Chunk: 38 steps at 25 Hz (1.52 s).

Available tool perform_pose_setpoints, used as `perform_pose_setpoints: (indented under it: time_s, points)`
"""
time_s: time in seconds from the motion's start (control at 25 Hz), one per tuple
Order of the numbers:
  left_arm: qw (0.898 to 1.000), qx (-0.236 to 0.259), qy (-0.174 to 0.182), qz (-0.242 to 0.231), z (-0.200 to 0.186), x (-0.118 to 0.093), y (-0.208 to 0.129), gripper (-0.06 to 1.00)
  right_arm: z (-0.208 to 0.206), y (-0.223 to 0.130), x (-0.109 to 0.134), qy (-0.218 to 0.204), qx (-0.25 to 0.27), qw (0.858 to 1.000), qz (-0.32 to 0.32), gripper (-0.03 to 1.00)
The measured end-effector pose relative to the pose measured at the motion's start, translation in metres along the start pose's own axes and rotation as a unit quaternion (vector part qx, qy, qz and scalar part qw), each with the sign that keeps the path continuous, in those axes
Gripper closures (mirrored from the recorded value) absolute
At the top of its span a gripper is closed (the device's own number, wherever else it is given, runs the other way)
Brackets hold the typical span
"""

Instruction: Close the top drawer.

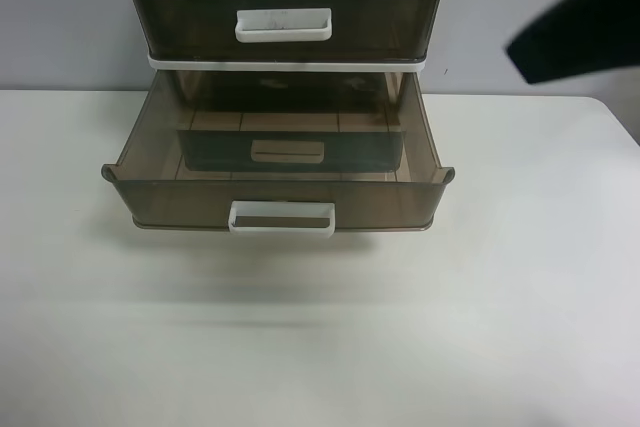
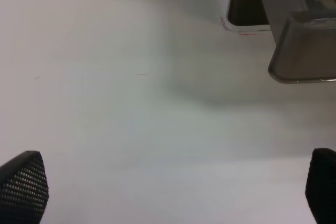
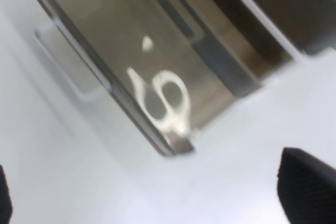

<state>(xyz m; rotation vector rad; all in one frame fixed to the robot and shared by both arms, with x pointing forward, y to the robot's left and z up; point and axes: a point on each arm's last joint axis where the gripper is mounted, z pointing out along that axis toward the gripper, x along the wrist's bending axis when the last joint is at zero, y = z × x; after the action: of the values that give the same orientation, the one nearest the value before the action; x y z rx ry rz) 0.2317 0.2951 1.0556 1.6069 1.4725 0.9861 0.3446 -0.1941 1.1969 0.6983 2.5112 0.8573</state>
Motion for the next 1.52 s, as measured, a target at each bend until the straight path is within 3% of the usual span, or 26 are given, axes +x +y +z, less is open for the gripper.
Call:
perform_pose_setpoints:
  time_s: [0.32, 0.48, 0.6, 0.8, 1.04, 1.32, 1.52]
  points:
    - [1.0, 0.0, 0.0, 0.0, 0.0, 0.0, 0.0, -0.05, -0.023, -0.093, 0.02, -0.017, -0.029, 0.999, 0.006, -0.03]
    - [1.0, 0.0, 0.0, 0.0, 0.0, 0.0, 0.0, -0.05, -0.015, -0.131, 0.028, -0.038, -0.032, 0.996, 0.068, -0.03]
    - [1.0, 0.0, 0.0, 0.0, 0.0, 0.0, 0.0, -0.05, -0.005, -0.152, 0.035, -0.079, -0.051, 0.986, 0.14, -0.03]
    - [1.0, 0.0, 0.0, 0.0, 0.0, 0.0, 0.0, -0.05, 0.011, -0.187, 0.05, -0.168, -0.067, 0.955, 0.236, -0.03]
    - [1.0, 0.0, 0.0, 0.0, 0.0, 0.0, 0.0, -0.05, 0.003, -0.198, 0.062, -0.272, -0.113, 0.911, 0.288, -0.03]
    - [1.0, 0.0, 0.0, 0.0, 0.0, 0.0, 0.0, -0.05, 0.002, -0.201, 0.06, -0.296, -0.11, 0.895, 0.315, -0.03]
    - [1.0, 0.0, 0.0, 0.0, 0.0, 0.0, 0.0, -0.05, 0.002, -0.201, 0.06, -0.297, -0.111, 0.893, 0.318, -0.03]
